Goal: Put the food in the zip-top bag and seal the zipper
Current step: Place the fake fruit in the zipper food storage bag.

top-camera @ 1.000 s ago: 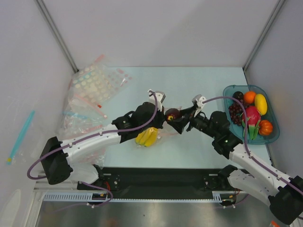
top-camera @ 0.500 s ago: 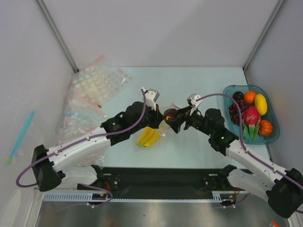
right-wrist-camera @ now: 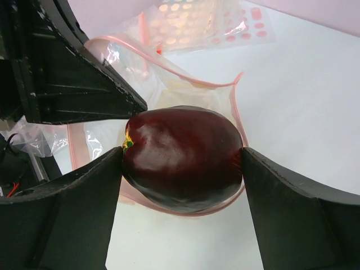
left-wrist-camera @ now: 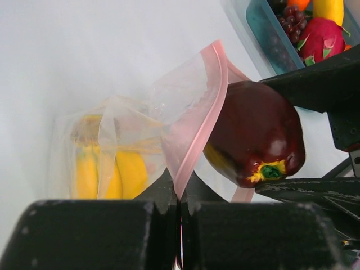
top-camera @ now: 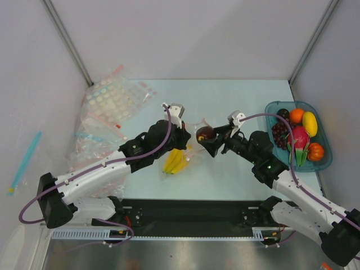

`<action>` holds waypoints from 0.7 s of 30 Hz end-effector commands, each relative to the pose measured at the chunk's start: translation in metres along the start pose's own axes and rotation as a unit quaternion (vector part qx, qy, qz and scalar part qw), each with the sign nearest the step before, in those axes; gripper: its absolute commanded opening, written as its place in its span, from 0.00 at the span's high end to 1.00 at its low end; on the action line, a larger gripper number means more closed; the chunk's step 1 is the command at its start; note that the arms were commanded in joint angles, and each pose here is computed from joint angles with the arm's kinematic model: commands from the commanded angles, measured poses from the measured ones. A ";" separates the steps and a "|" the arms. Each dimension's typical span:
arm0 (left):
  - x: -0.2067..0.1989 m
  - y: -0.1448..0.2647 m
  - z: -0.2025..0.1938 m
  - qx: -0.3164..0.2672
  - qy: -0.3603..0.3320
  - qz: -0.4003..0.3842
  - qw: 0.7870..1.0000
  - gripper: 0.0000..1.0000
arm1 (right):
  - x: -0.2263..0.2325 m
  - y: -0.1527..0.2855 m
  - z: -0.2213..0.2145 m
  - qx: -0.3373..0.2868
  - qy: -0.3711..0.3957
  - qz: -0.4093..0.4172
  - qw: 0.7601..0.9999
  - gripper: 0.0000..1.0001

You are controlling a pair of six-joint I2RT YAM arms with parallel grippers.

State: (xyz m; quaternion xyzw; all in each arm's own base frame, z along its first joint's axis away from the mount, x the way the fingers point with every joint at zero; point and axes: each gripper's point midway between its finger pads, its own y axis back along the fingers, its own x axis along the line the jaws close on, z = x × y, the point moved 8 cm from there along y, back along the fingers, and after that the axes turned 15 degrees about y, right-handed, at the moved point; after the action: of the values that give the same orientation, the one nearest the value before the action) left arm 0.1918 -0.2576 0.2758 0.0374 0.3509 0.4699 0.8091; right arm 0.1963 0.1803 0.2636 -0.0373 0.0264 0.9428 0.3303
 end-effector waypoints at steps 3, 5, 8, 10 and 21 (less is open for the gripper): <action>-0.010 0.009 0.015 -0.027 0.023 -0.033 0.999 1.00 | 0.001 -0.008 0.006 -0.007 0.007 0.018 1.000 0.12; -0.014 0.009 0.013 -0.014 0.020 -0.049 0.999 1.00 | 0.002 -0.011 0.006 -0.003 0.005 0.025 1.000 0.00; -0.016 0.007 0.013 -0.009 0.017 -0.055 0.998 1.00 | 0.004 -0.013 0.004 0.001 0.007 0.032 0.999 0.00; -0.014 0.009 0.013 -0.013 0.017 -0.050 0.999 1.00 | 0.003 -0.013 0.004 0.003 0.006 0.023 1.000 0.00; -0.003 0.008 0.018 -0.039 0.026 0.003 0.999 1.00 | -0.006 0.003 0.015 -0.023 -0.004 -0.049 0.999 0.07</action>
State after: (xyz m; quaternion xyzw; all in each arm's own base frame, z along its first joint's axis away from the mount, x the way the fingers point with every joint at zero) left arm 0.1915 -0.2563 0.2779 0.0339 0.3536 0.4671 0.8097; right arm 0.1986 0.1830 0.2589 -0.0279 0.0348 0.9395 0.3396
